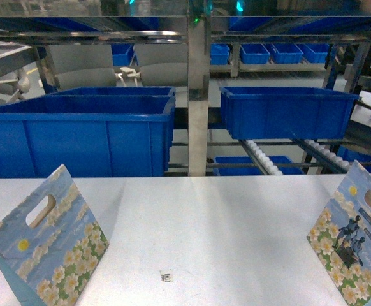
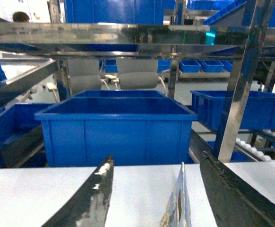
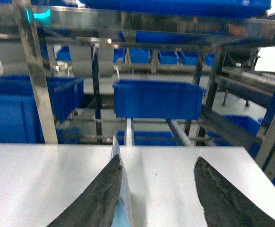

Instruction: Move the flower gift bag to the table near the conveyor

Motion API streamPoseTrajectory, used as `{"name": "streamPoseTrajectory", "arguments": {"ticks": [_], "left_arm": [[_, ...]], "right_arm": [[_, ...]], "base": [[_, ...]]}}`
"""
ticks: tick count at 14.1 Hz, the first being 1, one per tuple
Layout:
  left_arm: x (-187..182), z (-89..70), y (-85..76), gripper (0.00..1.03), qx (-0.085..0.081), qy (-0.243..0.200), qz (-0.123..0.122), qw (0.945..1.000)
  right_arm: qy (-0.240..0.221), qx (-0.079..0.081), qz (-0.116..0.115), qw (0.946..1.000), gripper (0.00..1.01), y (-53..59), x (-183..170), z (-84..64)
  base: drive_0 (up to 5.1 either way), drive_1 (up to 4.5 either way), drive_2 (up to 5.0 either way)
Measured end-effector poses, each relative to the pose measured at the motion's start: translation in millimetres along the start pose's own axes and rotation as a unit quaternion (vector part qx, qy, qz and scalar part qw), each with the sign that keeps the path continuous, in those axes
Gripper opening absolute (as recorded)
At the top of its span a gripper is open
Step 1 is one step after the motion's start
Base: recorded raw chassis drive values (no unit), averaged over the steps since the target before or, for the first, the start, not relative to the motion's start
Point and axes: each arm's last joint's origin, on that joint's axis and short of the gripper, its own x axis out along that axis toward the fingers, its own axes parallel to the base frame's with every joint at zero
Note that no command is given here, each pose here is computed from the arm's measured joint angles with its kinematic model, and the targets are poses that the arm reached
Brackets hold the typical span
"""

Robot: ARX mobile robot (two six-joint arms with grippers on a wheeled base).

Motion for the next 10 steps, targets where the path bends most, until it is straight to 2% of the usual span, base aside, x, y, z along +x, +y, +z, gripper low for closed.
{"name": "streamPoseTrajectory", "arguments": {"ticks": [4,5,6,10], "left_arm": [[-6.7,-0.1,0.2,0.13,0.0,0.005,0.001,1.0],[-8.2,0.1,0.2,0.04,0.0,0.004,0.001,1.0],[-9.8,-0.2,0.2,0.02,0.001,0.006,0.001,1.0],[-14.3,-0.4,0.2,0.02,0.001,0.006,0.001,1.0]], "right_arm": [[0.006,0.0,0.0,1.0,0.06,0.0,-4.6,-1.5],[0.026,0.0,0.001,0.9997,0.02,0.1,-10.1,-6.4],[-0.006,0.0,0.001,1.0,0.02,0.0,-13.9,-1.3],[0.003,0.0,0.001,1.0,0.02,0.0,-13.9,-2.8]], "base": [[0.0,0.0,0.0],[0.0,0.0,0.0],[0.0,0.0,0.0],[0.0,0.0,0.0]]}}
